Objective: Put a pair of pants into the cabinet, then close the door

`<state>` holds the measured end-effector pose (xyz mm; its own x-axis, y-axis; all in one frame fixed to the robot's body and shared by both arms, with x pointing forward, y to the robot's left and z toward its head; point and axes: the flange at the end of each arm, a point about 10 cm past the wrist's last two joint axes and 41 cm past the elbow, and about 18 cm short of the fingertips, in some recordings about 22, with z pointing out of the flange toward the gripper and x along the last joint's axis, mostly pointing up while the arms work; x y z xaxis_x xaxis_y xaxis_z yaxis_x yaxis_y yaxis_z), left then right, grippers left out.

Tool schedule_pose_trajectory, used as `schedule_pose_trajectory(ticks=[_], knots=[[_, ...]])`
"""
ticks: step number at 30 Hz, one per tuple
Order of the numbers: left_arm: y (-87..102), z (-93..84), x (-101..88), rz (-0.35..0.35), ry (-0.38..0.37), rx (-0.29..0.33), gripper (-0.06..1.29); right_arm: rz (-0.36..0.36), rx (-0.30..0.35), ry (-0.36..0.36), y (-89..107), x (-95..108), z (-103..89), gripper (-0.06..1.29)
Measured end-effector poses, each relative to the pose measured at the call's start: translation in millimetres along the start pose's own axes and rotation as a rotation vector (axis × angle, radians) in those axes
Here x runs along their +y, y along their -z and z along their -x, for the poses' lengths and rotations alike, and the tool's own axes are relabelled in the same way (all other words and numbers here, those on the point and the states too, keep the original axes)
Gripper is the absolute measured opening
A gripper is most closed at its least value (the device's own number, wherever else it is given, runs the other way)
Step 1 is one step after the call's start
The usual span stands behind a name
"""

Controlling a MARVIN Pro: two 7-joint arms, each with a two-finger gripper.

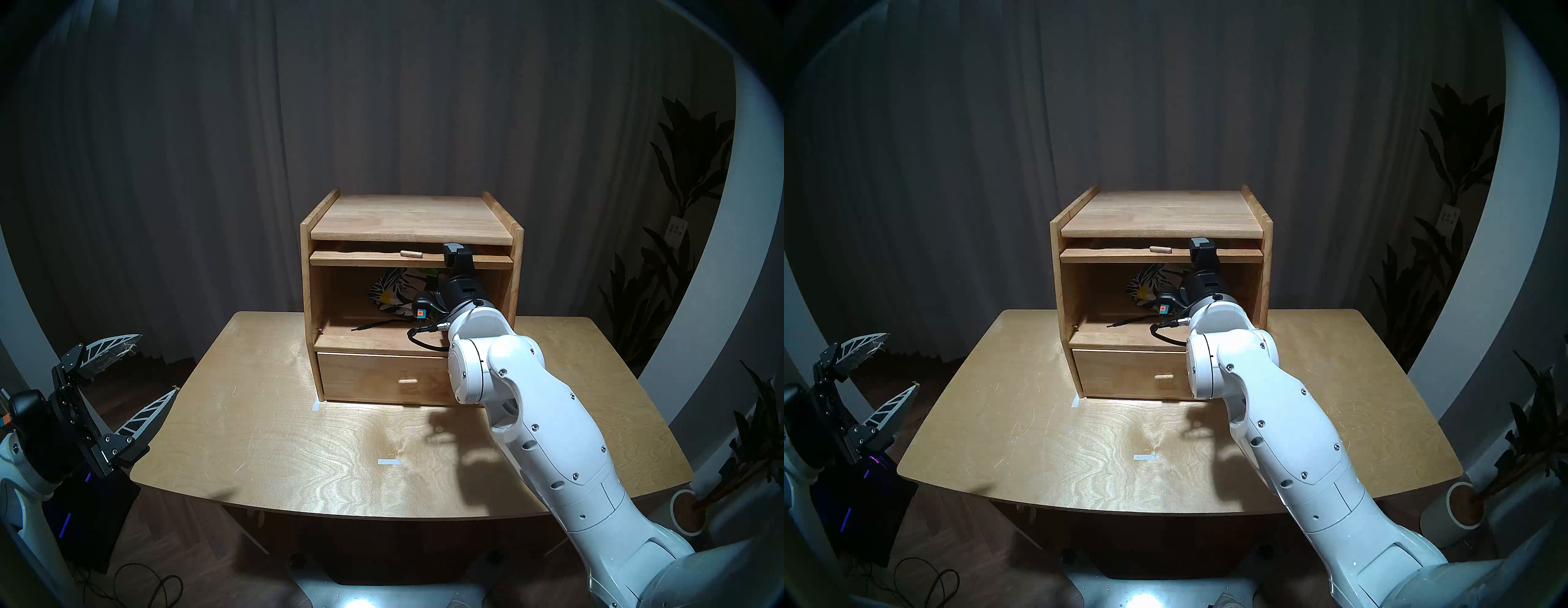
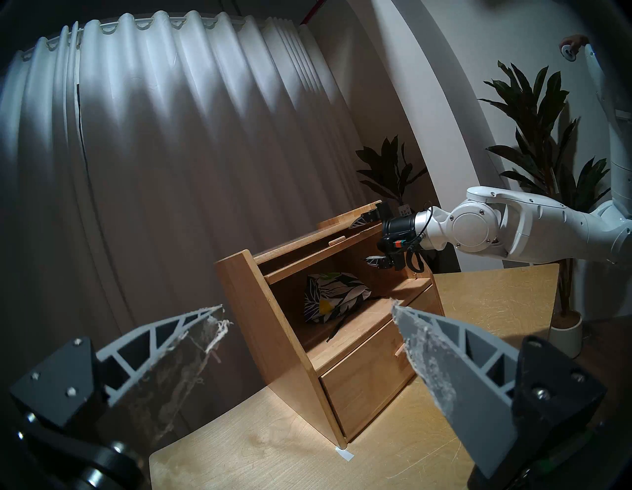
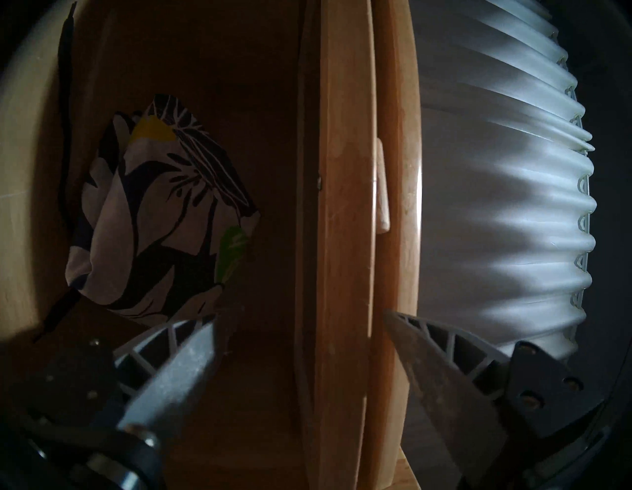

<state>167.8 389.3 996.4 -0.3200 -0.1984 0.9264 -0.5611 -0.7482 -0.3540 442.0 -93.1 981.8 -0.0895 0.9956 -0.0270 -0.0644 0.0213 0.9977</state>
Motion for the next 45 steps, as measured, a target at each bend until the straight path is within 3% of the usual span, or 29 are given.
schedule_pose_trajectory(ticks=[3,4,9,10,25,45], knots=[[0.0,0.0,0.0,0.0,0.0,0.0,1.26,0.017,-0.001,-0.003,-4.7,6.0,-1.5,1.16],[0.0,0.0,0.0,0.0,0.0,0.0,1.26,0.018,-0.001,-0.003,-5.9,6.1,-1.9,1.05],[0.0,0.0,0.0,0.0,0.0,0.0,1.26,0.022,-0.001,-0.004,-7.5,6.1,-2.2,0.2],[0.0,0.0,0.0,0.0,0.0,0.0,1.26,0.022,-0.001,-0.005,-7.2,6.4,-2.3,0.11],[0.0,0.0,0.0,0.0,0.0,0.0,1.26,0.029,0.024,-0.023,18.3,9.1,-0.5,0.1],[0.0,-0.1,-0.1,0.0,0.0,0.0,1.26,0.029,0.048,-0.039,60.3,11.2,-13.9,0.09]])
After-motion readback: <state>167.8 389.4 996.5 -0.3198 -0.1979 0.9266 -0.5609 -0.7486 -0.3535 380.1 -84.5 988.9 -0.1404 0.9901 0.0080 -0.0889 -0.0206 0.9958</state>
